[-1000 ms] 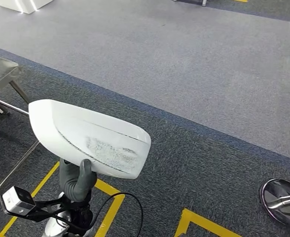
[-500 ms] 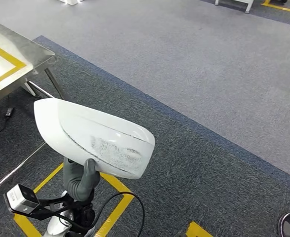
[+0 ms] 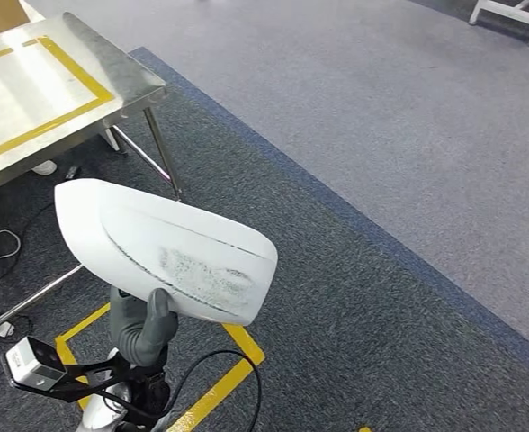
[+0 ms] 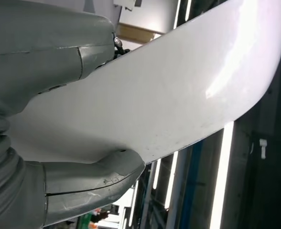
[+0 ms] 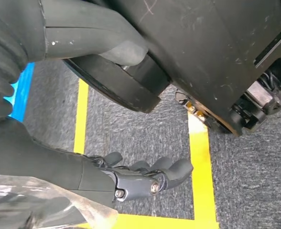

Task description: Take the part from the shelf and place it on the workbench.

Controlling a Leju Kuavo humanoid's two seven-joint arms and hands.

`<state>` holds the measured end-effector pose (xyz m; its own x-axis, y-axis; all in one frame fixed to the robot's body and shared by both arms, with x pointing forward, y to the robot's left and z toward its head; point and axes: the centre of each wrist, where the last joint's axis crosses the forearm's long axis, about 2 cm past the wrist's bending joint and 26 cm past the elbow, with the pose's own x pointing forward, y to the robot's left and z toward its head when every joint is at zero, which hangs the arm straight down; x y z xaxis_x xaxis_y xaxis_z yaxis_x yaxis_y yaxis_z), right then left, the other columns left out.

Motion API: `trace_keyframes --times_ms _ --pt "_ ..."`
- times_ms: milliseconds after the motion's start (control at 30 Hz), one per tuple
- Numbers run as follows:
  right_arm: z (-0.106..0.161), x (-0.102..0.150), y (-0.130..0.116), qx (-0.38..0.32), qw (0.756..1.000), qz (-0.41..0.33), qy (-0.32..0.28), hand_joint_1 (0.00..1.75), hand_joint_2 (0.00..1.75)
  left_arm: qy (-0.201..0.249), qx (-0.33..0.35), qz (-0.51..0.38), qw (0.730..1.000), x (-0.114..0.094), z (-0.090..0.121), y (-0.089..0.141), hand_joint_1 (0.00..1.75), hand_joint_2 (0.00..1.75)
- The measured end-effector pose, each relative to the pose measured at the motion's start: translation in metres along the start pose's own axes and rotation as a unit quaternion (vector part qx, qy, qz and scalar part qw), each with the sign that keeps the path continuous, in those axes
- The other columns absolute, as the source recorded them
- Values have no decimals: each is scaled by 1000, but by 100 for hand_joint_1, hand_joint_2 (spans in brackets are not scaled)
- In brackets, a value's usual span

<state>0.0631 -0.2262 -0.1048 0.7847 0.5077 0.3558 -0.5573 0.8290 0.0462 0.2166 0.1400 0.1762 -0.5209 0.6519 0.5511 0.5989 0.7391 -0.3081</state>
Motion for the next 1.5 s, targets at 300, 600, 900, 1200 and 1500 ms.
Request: trace_keyframes --times_ms 300,600,900,1200,1500 --pt "-1 5 -5 -2 1000 4 -6 0 175 1 1 1 1000 -1 0 -1 175 175" --pt "-1 4 -3 4 1000 5 7 0 175 2 1 1 1000 -1 -1 0 175 175" --pt "0 2 -2 4 1000 7 13 0 175 2 2 -1 1000 -1 0 1 175 175" --pt "-1 5 -6 2 1000 9 10 0 175 -4 1 -4 1000 -1 -2 1 175 175" --pt "-1 5 -6 0 1000 10 13 0 175 -7 7 -12 1000 -1 0 1 175 175"
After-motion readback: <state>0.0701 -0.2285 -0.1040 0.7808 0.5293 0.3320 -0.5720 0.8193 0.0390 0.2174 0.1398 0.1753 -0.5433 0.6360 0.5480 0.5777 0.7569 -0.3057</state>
